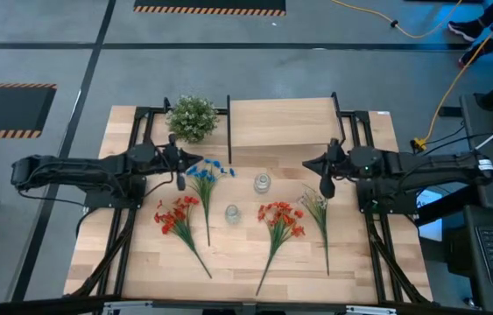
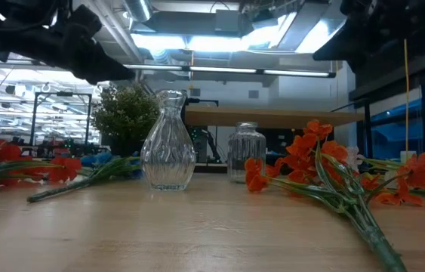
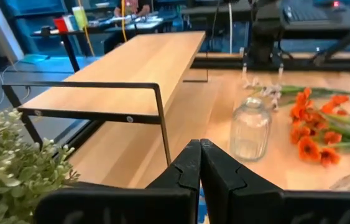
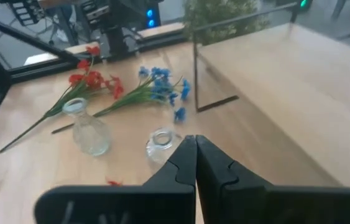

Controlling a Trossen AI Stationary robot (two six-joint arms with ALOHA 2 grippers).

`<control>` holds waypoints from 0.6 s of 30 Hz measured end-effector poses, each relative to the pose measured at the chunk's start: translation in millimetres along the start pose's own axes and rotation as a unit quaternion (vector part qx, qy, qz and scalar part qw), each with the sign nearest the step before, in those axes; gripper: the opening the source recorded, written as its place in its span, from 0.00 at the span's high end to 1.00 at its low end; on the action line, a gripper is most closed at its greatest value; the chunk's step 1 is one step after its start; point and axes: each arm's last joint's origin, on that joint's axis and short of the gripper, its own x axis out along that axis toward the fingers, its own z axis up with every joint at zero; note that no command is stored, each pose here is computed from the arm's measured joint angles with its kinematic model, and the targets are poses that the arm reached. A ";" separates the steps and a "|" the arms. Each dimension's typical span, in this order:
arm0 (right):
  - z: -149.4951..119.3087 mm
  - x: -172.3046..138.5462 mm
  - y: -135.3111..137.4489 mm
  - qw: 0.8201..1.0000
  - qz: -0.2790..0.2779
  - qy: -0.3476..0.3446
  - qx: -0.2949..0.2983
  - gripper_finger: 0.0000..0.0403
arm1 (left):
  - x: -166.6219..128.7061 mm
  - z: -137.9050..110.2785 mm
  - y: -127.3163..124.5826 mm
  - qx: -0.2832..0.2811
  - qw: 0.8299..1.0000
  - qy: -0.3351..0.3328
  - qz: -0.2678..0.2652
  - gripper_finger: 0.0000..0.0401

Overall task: Pick and place flowers into a vace then onto a shelf
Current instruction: Put the right orange flowers into the top transparent vase

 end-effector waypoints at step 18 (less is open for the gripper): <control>-17.8 12.4 75.8 0.991 0.064 0.095 0.070 1.00 | 1.4 9.9 -3.2 0.018 0.997 -0.016 -0.080 0.99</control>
